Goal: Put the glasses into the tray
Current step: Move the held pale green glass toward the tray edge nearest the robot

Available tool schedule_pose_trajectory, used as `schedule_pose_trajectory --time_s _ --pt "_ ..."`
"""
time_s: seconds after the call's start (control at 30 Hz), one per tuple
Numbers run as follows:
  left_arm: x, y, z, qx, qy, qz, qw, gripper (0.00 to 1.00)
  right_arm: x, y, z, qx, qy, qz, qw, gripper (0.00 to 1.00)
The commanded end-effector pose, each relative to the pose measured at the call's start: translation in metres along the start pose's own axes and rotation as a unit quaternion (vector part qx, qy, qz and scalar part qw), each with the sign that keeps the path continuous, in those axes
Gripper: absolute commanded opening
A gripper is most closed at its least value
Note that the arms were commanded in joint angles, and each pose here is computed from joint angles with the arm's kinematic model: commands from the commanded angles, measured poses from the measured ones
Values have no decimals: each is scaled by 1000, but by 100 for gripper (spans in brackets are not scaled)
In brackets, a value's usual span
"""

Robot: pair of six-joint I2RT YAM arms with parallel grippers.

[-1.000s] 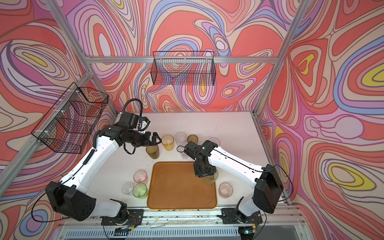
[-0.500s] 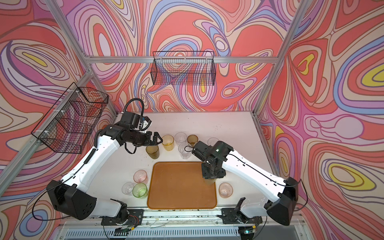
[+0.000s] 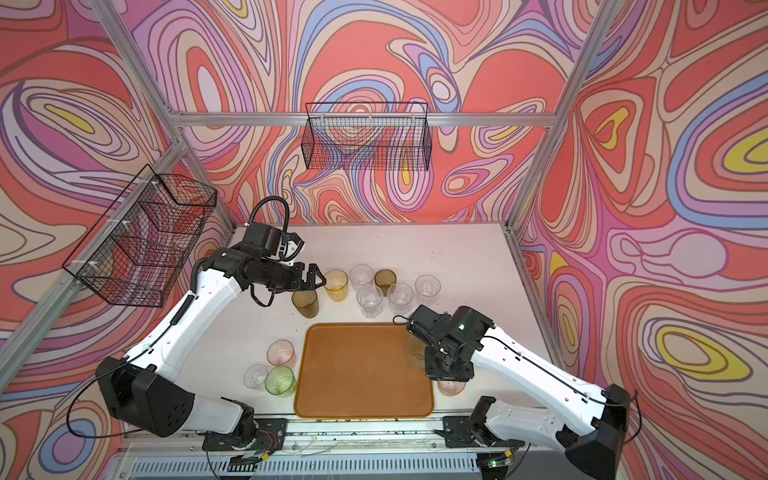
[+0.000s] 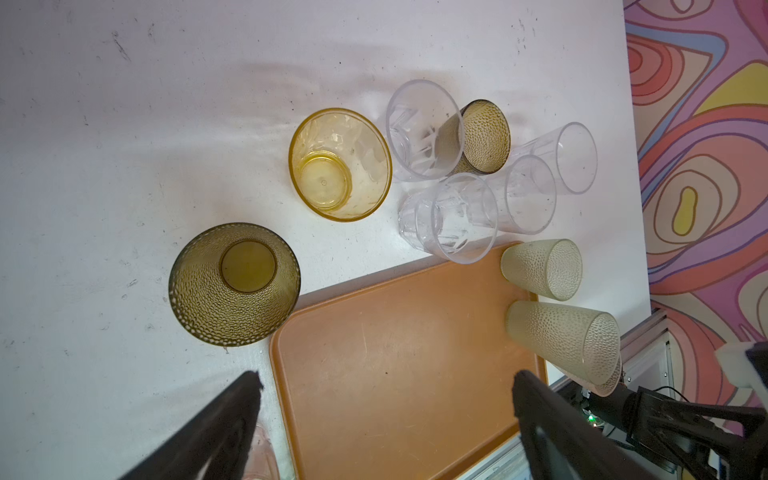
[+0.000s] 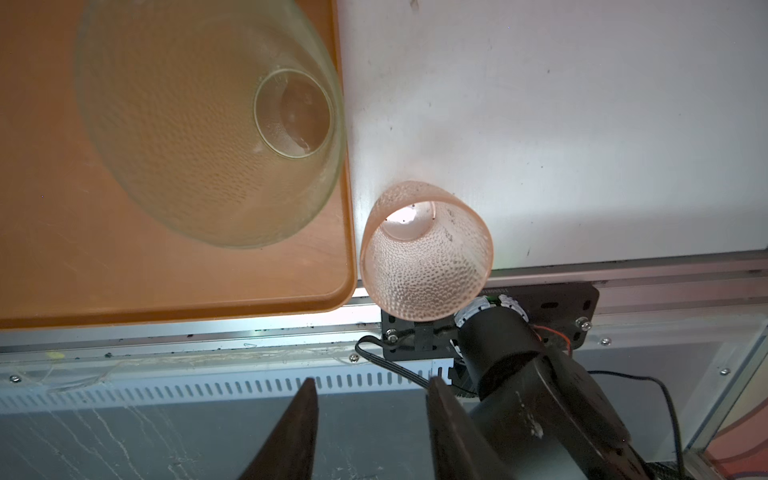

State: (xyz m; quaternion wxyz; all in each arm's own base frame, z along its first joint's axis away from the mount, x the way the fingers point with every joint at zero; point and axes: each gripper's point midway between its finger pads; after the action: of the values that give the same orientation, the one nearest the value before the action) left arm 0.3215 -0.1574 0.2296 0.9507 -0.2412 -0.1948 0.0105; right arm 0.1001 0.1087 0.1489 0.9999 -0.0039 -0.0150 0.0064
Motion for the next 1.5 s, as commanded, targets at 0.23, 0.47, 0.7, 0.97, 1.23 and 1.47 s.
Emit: schedule_pose_trajectory --time_s 0.23,0.47,0.7,0.97,1.23,1.47 --pt "3 -2 -1 3 -1 -8 1000 97 0 7 -25 23 -7 -22 999 40" --pt "0 -1 -1 4 0 -7 1000 97 3 7 -38 14 -10 -21 1000 34" --pt "1 -2 -2 4 0 -9 1000 97 6 7 -49 10 -15 -25 1000 31" --pt "4 -4 -2 1 0 -9 1000 97 9 8 -57 2 -17 -25 1000 25" --pt "2 -4 -3 1 0 -6 1000 97 8 4 -66 -14 -10 -24 1000 20" --pt "4 -5 -3 1 1 -8 1000 97 8 2 -69 -15 -10 -25 1000 14"
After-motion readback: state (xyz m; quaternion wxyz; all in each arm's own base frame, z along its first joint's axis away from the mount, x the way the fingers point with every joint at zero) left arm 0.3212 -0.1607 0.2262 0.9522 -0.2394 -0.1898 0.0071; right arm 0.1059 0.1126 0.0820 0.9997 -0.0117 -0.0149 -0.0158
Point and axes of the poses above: each gripper's point midway between its finger pads, its own z axis back along the fingers, its own y axis along the line the jaws close on, x = y × z, and after that the axes turned 6 degrees about z, right-handed
